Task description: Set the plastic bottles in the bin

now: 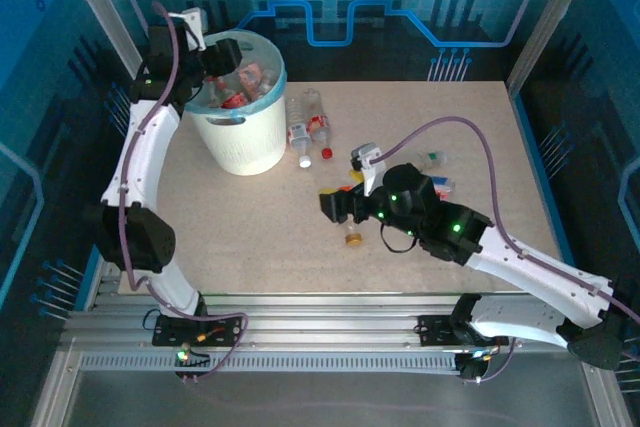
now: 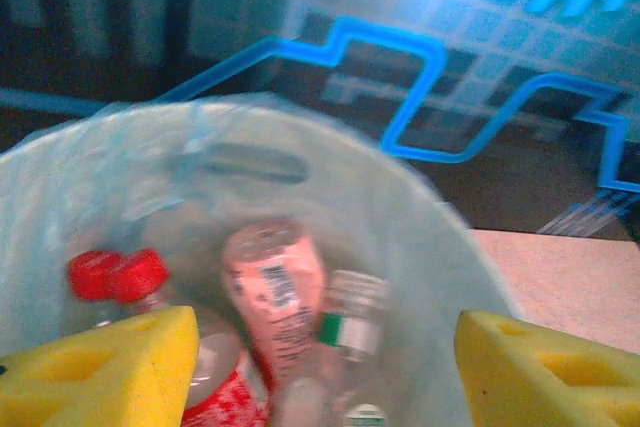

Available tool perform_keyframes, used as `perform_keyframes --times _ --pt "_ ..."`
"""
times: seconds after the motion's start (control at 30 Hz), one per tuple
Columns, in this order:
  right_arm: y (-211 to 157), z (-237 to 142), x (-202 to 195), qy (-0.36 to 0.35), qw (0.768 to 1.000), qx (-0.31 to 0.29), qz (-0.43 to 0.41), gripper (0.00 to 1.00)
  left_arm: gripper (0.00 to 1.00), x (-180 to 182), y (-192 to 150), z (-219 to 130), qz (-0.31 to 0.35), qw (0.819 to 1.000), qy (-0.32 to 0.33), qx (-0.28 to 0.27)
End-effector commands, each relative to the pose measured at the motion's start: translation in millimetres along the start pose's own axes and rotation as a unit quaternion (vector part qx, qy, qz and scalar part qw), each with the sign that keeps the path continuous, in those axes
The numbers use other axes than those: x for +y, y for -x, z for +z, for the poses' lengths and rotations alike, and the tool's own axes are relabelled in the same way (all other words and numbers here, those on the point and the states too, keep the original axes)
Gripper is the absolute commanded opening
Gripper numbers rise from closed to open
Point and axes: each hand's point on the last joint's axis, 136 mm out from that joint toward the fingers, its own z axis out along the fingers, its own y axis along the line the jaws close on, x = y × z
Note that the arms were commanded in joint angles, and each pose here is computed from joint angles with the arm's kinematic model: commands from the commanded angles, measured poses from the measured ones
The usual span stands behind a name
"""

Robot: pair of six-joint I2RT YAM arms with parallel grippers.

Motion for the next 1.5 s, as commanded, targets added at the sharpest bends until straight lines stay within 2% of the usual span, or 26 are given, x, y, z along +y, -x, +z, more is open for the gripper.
perform_keyframes --times 0.0,0.17,0.23,0.43,0.53,0.73,0.9,1.03,1.27,1.47 --pt "-7.7 -1.6 -44.1 -0.073 0.996 0.045 0.023 0.88 0.69 -51.5 26.7 -39.4 0.056 0.996 -0.039 -0.057" --pt "-39.8 8.3 -87.2 -0.127 0.981 0.131 0.068 0.90 0.69 -116.5 13.6 -75.1 0.135 0.984 -0.082 -0.078" --pt "-53.3 13.3 -95.2 -0.136 0.975 0.158 0.073 0.91 0.70 -145.6 0.6 -92.3 0.166 0.975 -0.121 -0.085" --pt "-91.1 34.3 -98.2 -0.125 0.963 0.211 0.109 0.92 0.74 -204.9 -73.3 -133.2 0.259 0.934 -0.237 -0.072" --pt "-112.0 47.1 -94.1 -0.113 0.955 0.243 0.129 0.91 0.75 -216.4 -116.4 -141.7 0.256 0.925 -0.277 -0.044" --pt "-146.4 69.6 -92.5 -0.120 0.942 0.286 0.128 0.89 0.75 -224.7 -206.1 -136.4 0.208 0.924 -0.318 0.040" --pt "-168.9 84.1 -95.6 -0.132 0.934 0.309 0.125 0.88 0.75 -216.1 -256.2 -125.5 0.161 0.935 -0.302 0.093" --pt "-189.3 94.0 -102.1 -0.149 0.923 0.332 0.127 0.87 0.74 -193.2 -279.6 -116.2 0.124 0.953 -0.251 0.115" --pt "-216.9 106.6 -106.9 -0.160 0.906 0.368 0.133 0.83 0.76 -145.3 -295.2 -102.7 0.094 0.979 -0.140 0.116" --pt "-228.4 107.7 -108.3 -0.163 0.900 0.382 0.133 0.68 0.77 -127.5 -292.8 -98.7 0.091 0.985 -0.091 0.112"
